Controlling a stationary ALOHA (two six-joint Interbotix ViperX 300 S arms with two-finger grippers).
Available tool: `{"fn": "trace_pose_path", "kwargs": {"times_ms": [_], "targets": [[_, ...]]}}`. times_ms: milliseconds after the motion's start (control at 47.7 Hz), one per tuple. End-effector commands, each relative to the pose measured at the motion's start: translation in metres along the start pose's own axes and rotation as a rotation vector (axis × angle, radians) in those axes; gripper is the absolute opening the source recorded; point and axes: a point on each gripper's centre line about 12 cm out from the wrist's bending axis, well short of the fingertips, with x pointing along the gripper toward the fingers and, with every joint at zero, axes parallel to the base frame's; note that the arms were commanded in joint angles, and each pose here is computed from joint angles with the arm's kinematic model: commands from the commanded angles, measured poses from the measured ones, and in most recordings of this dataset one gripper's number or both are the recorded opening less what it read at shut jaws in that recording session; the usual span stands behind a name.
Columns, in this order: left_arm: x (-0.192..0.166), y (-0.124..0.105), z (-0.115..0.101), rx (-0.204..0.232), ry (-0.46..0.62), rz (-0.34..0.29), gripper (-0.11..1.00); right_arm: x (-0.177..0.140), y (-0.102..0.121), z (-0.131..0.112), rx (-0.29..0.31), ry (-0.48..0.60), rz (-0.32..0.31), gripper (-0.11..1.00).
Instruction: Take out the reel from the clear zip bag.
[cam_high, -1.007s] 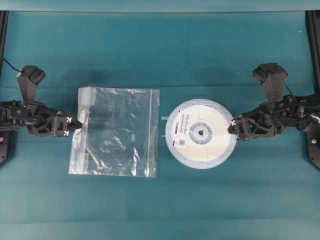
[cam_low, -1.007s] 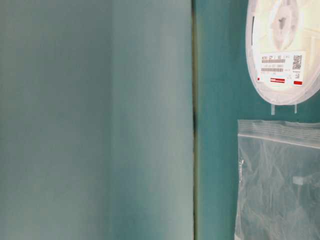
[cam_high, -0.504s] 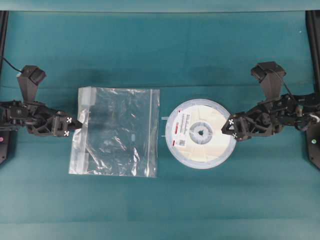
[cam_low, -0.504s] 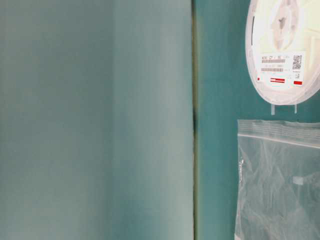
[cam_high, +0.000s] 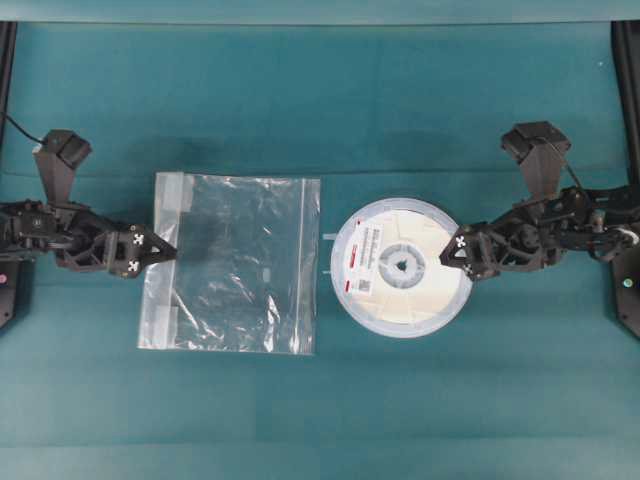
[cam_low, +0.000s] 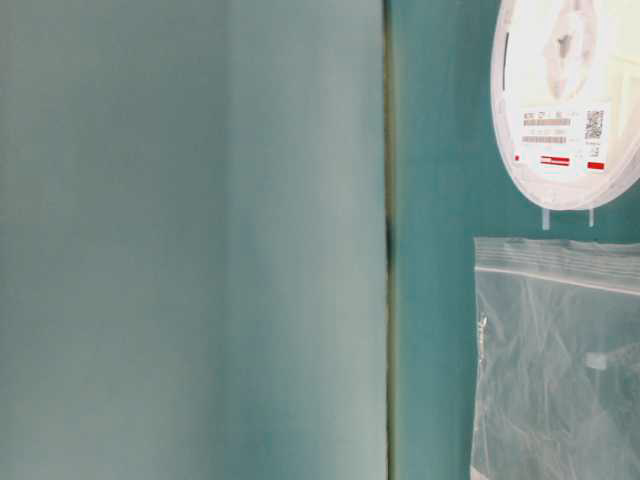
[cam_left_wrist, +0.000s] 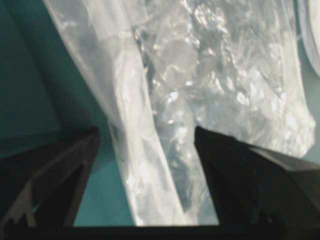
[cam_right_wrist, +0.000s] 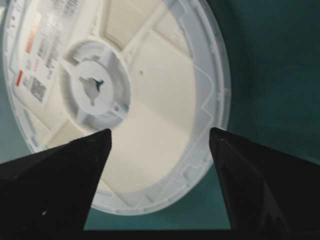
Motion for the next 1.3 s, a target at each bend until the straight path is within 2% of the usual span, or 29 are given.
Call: {"fn": "trace_pose_path", "kwargs": {"times_ms": [0,294,441,504,567,692,860,986,1070,1154,1280], "targets": [[0.000,-0.007,0.004,0.003,-0.008,-0.017,0.88,-0.002,0.009,0.005,-0.008,-0.024,0.037,0.89],[-0.029,-0.031,0.015,0.028,-0.031,-0.061,0.86,-0.021,0.025,0.012,-0.033,-0.064,0.123,0.89],[-0.052,-0.040,0.020,0.033,-0.049,-0.089,0.86,-0.036,0.034,0.015,-0.061,-0.089,0.177,0.89],[-0.063,-0.043,0.022,0.048,-0.062,-0.108,0.86,-0.043,0.038,0.016,-0.080,-0.097,0.196,0.89],[-0.075,-0.049,0.025,0.079,-0.083,-0.138,0.85,-0.050,0.042,0.018,-0.108,-0.112,0.219,0.89],[-0.101,-0.058,0.030,0.175,-0.132,-0.198,0.85,-0.064,0.052,0.022,-0.179,-0.153,0.268,0.89],[-0.123,-0.063,0.032,0.284,-0.168,-0.226,0.85,-0.077,0.059,0.025,-0.291,-0.200,0.301,0.89],[-0.133,-0.070,0.032,0.379,-0.191,-0.260,0.85,-0.083,0.066,0.023,-0.381,-0.228,0.331,0.89],[-0.137,-0.074,0.031,0.446,-0.199,-0.283,0.85,-0.087,0.072,0.021,-0.466,-0.244,0.349,0.89],[-0.138,-0.078,0.029,0.496,-0.208,-0.308,0.85,-0.088,0.075,0.018,-0.541,-0.252,0.353,0.89],[-0.138,-0.084,0.026,0.560,-0.212,-0.344,0.85,-0.088,0.077,0.012,-0.608,-0.248,0.359,0.89]]}}
